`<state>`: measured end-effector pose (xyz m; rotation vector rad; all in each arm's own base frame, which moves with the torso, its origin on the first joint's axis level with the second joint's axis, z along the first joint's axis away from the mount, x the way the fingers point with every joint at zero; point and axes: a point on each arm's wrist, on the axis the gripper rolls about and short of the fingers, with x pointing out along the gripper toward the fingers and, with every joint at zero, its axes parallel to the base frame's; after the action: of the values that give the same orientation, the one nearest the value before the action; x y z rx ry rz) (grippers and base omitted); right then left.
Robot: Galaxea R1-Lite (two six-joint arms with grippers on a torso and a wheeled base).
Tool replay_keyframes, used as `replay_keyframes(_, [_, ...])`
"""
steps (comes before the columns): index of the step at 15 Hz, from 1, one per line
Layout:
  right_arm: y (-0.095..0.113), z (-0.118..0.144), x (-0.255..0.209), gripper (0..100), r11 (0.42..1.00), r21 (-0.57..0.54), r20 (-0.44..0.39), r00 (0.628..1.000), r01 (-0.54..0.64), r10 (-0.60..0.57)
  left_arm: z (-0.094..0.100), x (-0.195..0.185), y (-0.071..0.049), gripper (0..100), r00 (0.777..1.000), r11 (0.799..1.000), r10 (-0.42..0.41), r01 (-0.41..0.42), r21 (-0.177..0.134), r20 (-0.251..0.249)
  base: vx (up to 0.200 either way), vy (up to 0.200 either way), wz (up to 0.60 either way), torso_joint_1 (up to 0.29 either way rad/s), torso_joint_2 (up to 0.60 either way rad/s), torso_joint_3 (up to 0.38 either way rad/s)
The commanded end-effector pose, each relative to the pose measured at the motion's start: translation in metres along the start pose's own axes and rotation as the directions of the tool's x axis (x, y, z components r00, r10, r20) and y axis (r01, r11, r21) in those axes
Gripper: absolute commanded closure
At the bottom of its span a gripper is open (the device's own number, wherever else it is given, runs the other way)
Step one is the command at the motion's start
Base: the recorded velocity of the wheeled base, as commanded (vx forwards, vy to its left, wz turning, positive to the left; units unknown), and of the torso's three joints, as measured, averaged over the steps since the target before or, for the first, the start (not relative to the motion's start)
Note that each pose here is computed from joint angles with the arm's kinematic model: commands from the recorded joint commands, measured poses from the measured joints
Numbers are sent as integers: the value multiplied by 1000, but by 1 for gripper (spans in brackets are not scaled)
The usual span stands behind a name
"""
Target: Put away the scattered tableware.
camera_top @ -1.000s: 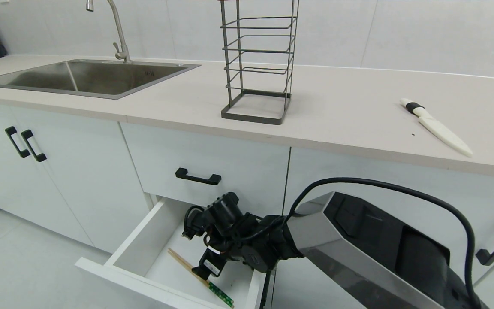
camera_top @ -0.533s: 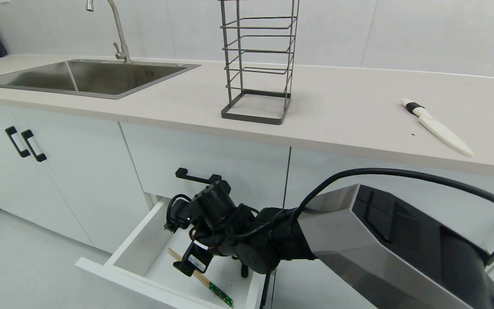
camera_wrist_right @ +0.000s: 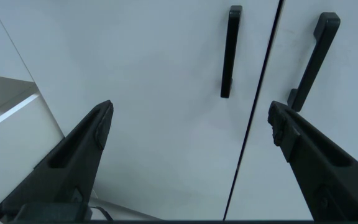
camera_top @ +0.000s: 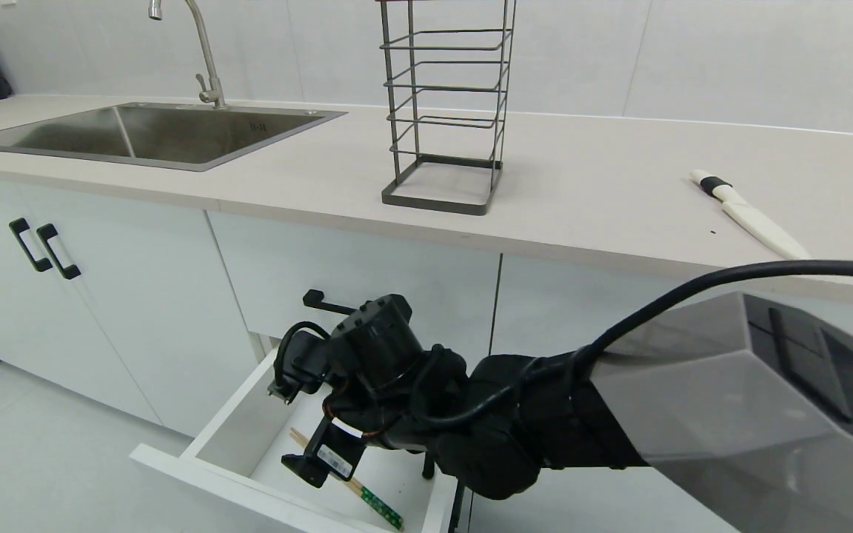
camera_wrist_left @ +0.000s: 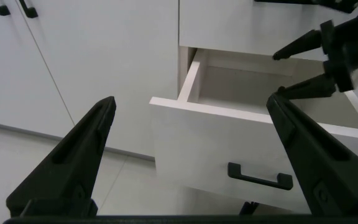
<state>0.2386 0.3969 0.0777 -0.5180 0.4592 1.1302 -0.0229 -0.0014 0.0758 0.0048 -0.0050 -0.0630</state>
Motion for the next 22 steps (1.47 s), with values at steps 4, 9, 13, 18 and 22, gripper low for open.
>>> replay_keyframes(4, [7, 11, -33, 0, 1000, -13, 67, 998, 2, -1, 0, 0, 0, 0, 1000, 1000, 0, 0, 0, 0, 0, 0, 0, 0, 0, 0])
replay_keyframes(9, [14, 3, -63, 0, 1000, 22, 100, 995, 6, -8, 0, 0, 0, 0, 1000, 1000, 2, -2, 0, 0, 0, 0, 0, 0, 0, 0])
replay_keyframes(13, [17, -2, -115, 0, 997, 45, 154, 986, 59, -65, 0, 0, 0, 0, 1000, 1000, 0, 0, 0, 0, 0, 0, 0, 0, 0, 0])
replay_keyframes(18, [30, -41, -198, 0, 994, 50, 217, 971, 94, -103, 0, 0, 0, 0, 1000, 1000, 0, 0, 0, -2, 0, 0, 0, 0, 0, 0])
replay_keyframes(22, [37, -83, -280, 0, 988, 74, 298, 943, 135, -151, 0, 0, 0, 0, 1000, 1000, 0, 0, 0, 0, 0, 0, 0, 0, 0, 0])
